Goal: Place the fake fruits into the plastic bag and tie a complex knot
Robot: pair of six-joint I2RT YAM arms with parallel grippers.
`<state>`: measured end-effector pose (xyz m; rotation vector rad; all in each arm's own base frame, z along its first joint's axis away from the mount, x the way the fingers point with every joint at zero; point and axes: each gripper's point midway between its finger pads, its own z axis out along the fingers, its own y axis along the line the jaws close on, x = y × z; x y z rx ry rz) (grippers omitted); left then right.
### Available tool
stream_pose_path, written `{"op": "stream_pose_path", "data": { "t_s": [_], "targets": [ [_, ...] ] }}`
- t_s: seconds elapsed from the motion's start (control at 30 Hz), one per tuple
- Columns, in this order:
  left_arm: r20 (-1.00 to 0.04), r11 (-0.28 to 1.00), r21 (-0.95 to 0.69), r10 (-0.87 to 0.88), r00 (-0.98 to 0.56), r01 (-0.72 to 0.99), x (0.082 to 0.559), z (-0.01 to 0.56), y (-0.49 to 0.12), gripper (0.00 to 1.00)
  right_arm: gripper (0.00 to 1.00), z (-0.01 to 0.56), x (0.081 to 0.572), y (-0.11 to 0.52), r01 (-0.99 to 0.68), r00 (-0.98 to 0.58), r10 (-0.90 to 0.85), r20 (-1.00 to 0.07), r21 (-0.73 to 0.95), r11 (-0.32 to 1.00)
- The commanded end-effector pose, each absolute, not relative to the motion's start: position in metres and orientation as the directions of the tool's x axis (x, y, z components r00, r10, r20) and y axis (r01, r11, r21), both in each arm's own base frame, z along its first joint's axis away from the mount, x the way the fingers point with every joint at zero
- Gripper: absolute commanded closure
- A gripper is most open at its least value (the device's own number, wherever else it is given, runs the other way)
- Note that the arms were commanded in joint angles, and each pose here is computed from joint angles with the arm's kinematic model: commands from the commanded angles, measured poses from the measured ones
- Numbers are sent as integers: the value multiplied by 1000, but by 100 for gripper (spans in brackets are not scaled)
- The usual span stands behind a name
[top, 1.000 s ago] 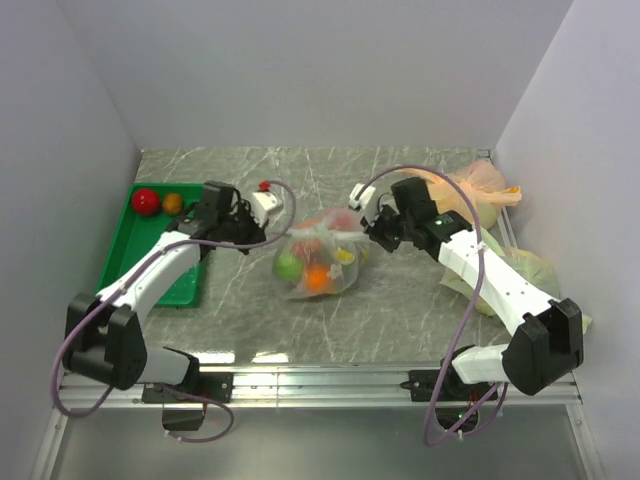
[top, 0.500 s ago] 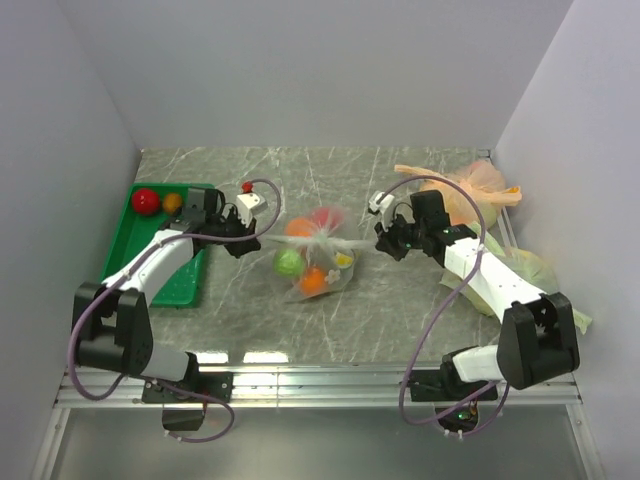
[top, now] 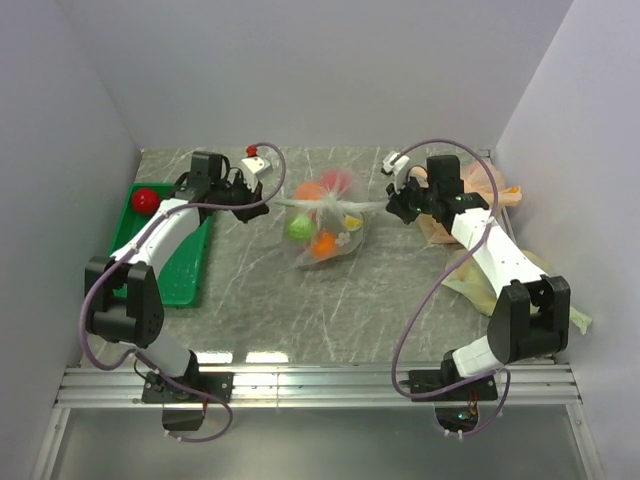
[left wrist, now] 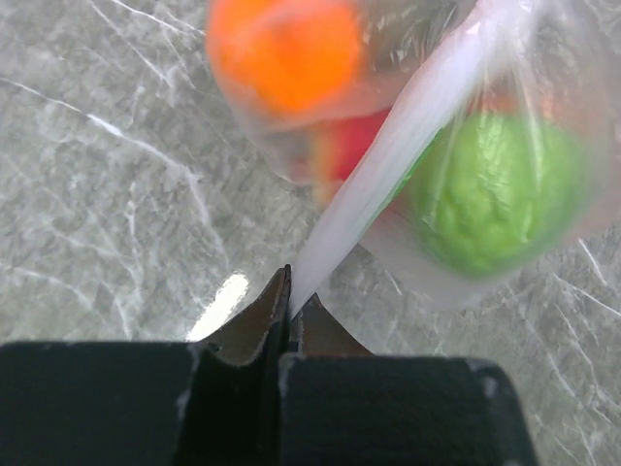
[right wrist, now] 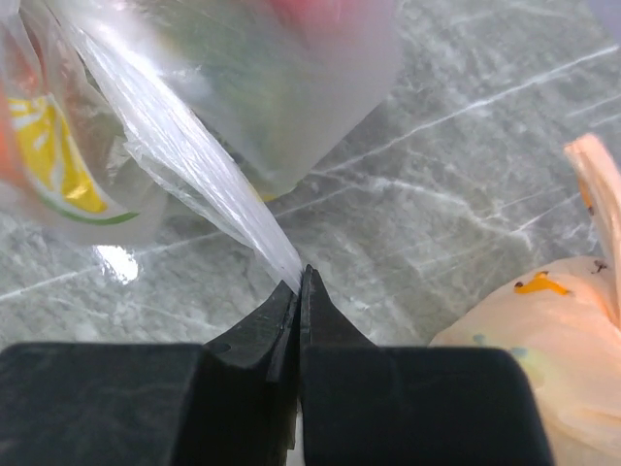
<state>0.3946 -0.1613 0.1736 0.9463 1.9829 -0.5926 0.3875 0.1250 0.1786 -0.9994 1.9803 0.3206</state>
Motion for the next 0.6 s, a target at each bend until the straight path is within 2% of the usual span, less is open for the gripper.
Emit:
{"op": "stream_pose_path", "data": {
  "t_s": [0.0, 0.23, 0.37, 0.43, 0.47, 0.5, 0.53, 0.57],
  "targets": [
    [-740, 796, 87, 454, -496, 599, 417, 140, -75, 99, 100, 133, 381, -17, -489, -595, -583, -553, -327, 809],
    [-693, 781, -2, 449, -564, 624, 414, 88, -95, 99, 100, 75, 382, -7, -513, -683, -549, -482, -220, 830],
    [-716, 794, -71, 381, -584, 604, 416, 90, -106, 99, 100, 81, 389, 21, -540, -663, -553, -504, -189, 820],
    [-735, 793, -76, 365, -572, 604, 415, 103, -110, 89, 96, 91, 385, 34, -556, -658, -548, -516, -158, 816],
    [-743, 790, -80, 359, -565, 608, 414, 109, -111, 83, 87, 99, 386, 39, -558, -652, -542, -530, -148, 816],
    [-747, 790, -84, 353, -563, 607, 413, 115, -112, 77, 58, 105, 385, 45, -568, -645, -535, -547, -125, 813],
    [-769, 789, -70, 347, -537, 611, 415, 132, -113, 65, 45, 116, 381, 47, -557, -648, -514, -562, -111, 823],
    [-778, 790, -71, 338, -530, 609, 414, 142, -114, 59, 36, 124, 381, 50, -554, -641, -505, -578, -107, 826]
  ]
}}
